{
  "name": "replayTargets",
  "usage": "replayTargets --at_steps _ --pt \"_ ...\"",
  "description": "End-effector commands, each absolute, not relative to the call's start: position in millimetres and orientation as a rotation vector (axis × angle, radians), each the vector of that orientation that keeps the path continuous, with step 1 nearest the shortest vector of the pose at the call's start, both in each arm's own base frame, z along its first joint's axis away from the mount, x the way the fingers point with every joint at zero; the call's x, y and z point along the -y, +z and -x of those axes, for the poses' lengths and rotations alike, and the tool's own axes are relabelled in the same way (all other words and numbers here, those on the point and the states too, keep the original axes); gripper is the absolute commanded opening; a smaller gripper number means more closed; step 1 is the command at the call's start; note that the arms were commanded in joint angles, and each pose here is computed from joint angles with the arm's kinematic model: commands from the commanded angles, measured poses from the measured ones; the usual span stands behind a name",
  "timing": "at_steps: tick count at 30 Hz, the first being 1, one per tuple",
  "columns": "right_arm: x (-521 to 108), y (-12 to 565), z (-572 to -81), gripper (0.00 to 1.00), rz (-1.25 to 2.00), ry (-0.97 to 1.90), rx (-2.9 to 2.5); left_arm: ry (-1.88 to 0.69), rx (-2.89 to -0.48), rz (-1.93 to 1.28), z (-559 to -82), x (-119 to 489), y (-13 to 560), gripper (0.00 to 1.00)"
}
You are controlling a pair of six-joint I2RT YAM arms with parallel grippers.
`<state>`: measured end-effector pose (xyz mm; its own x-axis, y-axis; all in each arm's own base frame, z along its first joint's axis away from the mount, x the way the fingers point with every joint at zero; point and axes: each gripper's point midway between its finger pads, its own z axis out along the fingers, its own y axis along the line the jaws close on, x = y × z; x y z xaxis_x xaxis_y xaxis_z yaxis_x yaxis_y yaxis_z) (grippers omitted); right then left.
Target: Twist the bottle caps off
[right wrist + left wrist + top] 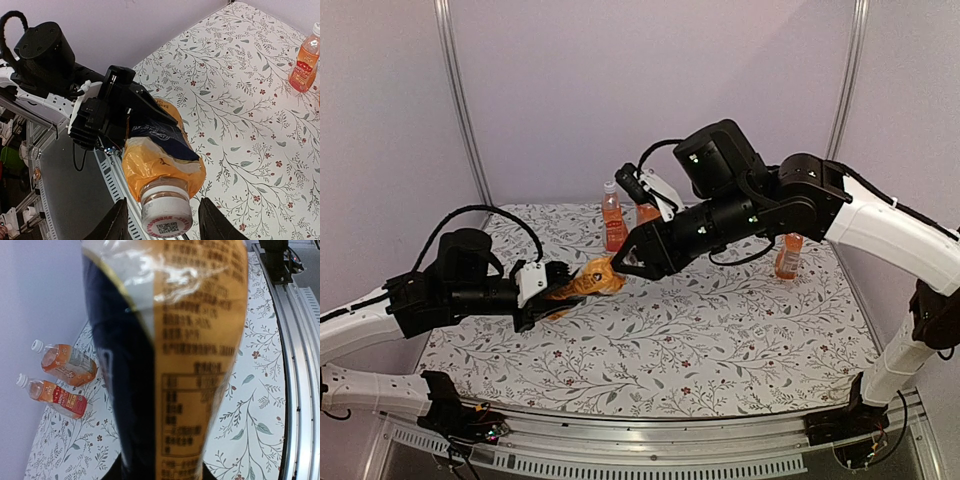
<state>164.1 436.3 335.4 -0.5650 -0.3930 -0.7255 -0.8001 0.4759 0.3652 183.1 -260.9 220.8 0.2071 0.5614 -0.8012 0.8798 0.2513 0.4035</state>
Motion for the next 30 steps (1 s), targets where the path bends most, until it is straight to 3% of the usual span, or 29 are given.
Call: replayTargets --at_steps 1,5,10,15,22,30 --pt "-441 331 -162 0.46 1.011 0.961 -2.174 -0.38 -1.467 -1.429 -185 261 220 0.15" --pt "-442 330 -162 0.31 1.021 0.962 -2.173 -0.381 -1.469 -1.427 -185 260 220 0.15" --pt "-442 330 -155 0.01 1.087 0.978 -2.146 -0.384 -1.469 -1.43 -183 260 218 0.15" --pt "-433 323 -126 0.0 1.376 0.87 -1.947 -0.456 -1.463 -1.553 -162 258 202 0.14" --pt "-396 322 -94 0.0 1.892 0.4 -1.294 -0.644 -1.458 -1.753 -115 250 182 0.13" --pt "-383 339 -109 0.0 2.002 0.083 -1.042 -0.68 -1.462 -1.799 -105 246 181 0.13"
